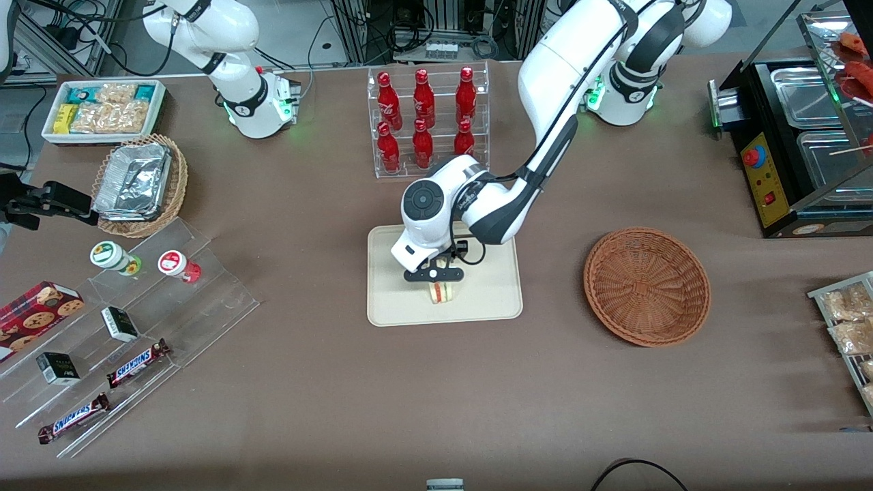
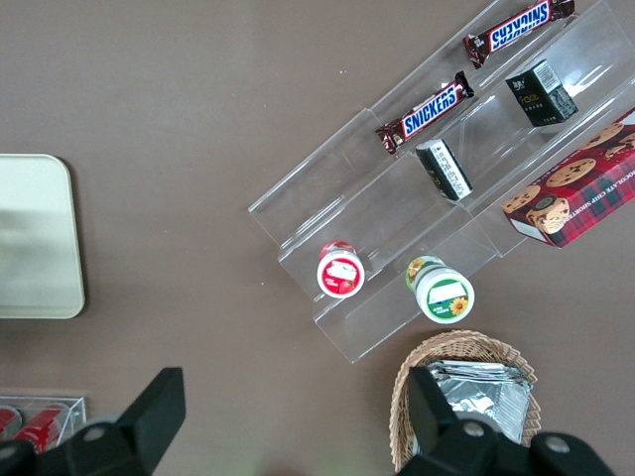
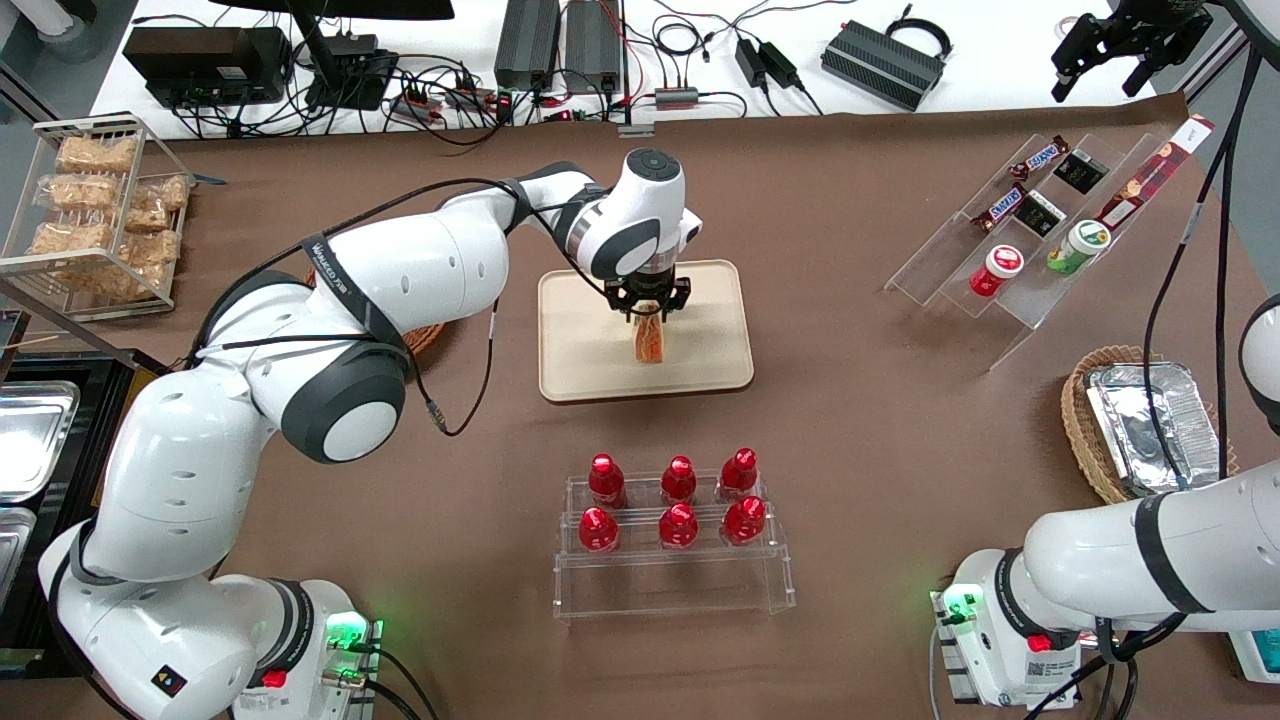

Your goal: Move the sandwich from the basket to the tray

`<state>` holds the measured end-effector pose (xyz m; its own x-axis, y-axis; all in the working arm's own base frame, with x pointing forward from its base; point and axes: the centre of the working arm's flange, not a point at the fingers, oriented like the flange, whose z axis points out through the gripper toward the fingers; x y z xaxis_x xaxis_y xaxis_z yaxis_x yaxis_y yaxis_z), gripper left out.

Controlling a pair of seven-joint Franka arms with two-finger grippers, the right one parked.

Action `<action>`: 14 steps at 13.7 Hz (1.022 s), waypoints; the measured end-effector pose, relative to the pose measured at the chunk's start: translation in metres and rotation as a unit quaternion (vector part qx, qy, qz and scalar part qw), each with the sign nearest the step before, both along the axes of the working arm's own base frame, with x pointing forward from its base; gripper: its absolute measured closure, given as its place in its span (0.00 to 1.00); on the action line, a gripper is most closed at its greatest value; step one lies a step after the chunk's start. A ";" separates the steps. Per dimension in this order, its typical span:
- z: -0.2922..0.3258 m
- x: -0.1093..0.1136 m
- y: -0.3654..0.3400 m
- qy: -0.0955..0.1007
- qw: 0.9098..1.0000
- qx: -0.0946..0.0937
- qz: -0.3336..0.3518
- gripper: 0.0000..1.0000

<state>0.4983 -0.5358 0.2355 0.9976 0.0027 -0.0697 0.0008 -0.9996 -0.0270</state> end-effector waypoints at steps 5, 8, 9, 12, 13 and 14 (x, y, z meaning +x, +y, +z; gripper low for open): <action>0.041 0.006 -0.003 0.001 1.000 0.006 0.003 0.00; 0.101 0.007 0.000 0.009 1.000 0.020 0.005 0.00; 0.120 0.007 0.002 0.005 1.000 0.019 0.005 0.00; 0.162 0.010 0.015 -0.006 1.000 0.014 -0.010 0.00; 0.168 0.015 0.025 -0.004 0.999 0.015 -0.029 0.00; 0.172 0.021 0.037 0.000 0.999 0.018 -0.045 0.00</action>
<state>0.5191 -0.4985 0.4075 0.9939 -0.0852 -0.0704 -0.0896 -0.9940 -0.0625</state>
